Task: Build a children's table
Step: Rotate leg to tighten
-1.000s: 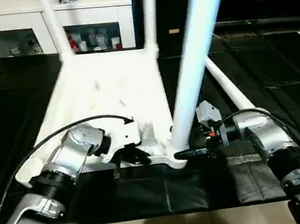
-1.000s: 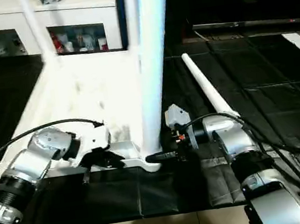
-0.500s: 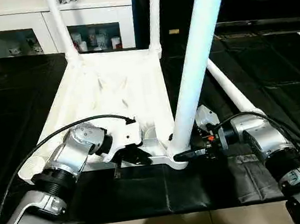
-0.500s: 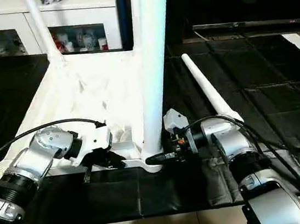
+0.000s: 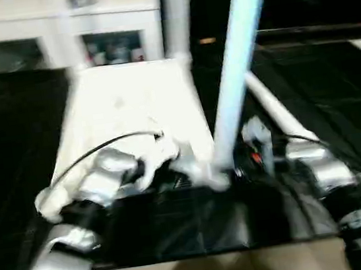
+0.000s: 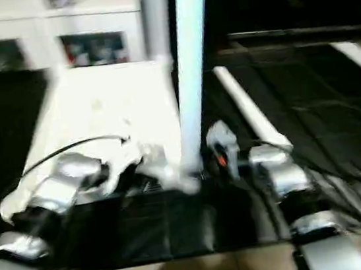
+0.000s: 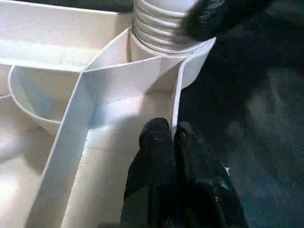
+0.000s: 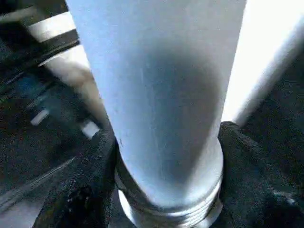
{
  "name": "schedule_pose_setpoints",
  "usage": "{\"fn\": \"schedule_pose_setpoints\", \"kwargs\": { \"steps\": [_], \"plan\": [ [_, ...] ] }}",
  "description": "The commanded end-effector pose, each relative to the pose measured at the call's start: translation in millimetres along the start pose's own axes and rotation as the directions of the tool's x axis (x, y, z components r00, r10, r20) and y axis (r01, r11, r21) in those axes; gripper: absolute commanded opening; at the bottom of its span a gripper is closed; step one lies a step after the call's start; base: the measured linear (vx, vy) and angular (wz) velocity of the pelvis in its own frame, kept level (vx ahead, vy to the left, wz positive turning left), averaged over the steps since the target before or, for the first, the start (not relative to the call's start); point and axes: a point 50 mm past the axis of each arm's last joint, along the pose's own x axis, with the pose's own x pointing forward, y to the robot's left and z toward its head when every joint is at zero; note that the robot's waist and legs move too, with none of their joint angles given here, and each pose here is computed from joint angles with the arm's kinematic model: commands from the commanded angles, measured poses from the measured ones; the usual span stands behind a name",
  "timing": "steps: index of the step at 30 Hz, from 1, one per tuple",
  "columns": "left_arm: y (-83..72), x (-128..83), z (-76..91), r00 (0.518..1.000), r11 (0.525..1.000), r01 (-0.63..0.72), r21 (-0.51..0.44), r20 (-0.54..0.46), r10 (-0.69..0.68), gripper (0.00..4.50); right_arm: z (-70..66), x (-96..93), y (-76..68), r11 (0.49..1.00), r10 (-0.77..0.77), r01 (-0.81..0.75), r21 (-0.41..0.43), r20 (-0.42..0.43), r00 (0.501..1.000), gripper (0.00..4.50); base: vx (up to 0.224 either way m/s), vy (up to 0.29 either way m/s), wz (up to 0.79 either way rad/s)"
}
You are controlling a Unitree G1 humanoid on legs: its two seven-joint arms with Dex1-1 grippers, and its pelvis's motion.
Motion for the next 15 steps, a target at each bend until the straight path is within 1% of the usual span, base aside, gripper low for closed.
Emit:
{"fn": "schedule_pose_setpoints", "kwargs": {
  "steps": [1, 2, 6, 7, 9, 10, 12, 13, 15],
  "plan": [
    [-0.1, 6, 31.0, 0.986, 0.995, -0.086, -0.045, 0.139, 0.091, 0.0, -4.5, 31.3, 31.0, 0.994, 0.091, -0.091, 0.063, -0.003, 0.996, 2.67, 0.0, 0.0, 0.0],
    [-3.8, 11, 35.6, 0.982, 0.99, -0.115, -0.076, 0.143, 0.125, 0.0, 0.2, 45.4, 36.5, 0.994, 0.02, -0.021, 0.109, 0.01, 1.0, 2.67, 0.0, 0.0, 0.0],
    [-9.3, 19, 43.4, 0.971, 0.98, -0.161, -0.115, 0.157, 0.178, 0.0, 9.2, 64.0, 43.2, 0.986, -0.082, 0.08, 0.146, 0.011, 0.997, 2.66, 0.0, 0.0, 0.0],
    [-13.3, 21, 45.4, 0.972, 0.98, -0.16, -0.115, 0.156, 0.177, 0.0, 12.9, 69.0, 45.6, 0.986, -0.107, 0.104, 0.129, 0.012, 0.994, 2.66, 0.0, 0.0, 0.0],
    [-15.4, 22, 46.0, 0.973, 0.981, -0.157, -0.113, 0.153, 0.173, 0.0, 14.6, 70.6, 46.7, 0.987, -0.114, 0.112, 0.114, 0.014, 0.993, 2.66, 0.0, 0.0, 0.0],
    [-16.8, 23, 44.5, 0.975, 0.984, -0.152, -0.096, 0.146, 0.165, 0.0, 16.0, 71.0, 48.1, 0.991, -0.101, 0.098, 0.087, 0.027, 0.994, 3.36, 0.0, 0.0, 0.0],
    [-14.5, 21, 38.8, 0.978, 0.985, -0.162, -0.053, 0.121, 0.168, 0.0, 15.2, 69.5, 50.6, 0.996, -0.066, 0.063, 0.063, 0.044, 0.997, 3.36, 0.0, 0.0, 0.0],
    [-14.1, 20, 38.2, 0.979, 0.985, -0.164, -0.049, 0.119, 0.169, 0.0, 14.9, 69.3, 50.8, 0.996, -0.063, 0.06, 0.063, 0.044, 0.997, 3.45, 0.0, 0.0, 0.0],
    [-11.9, 17, 36.0, 0.978, 0.984, -0.175, -0.035, 0.106, 0.177, 0.0, 12.8, 67.6, 50.9, 0.997, -0.06, 0.058, 0.055, 0.037, 0.997, 3.86, 0.0, 0.0, 0.0]
  ]
}}
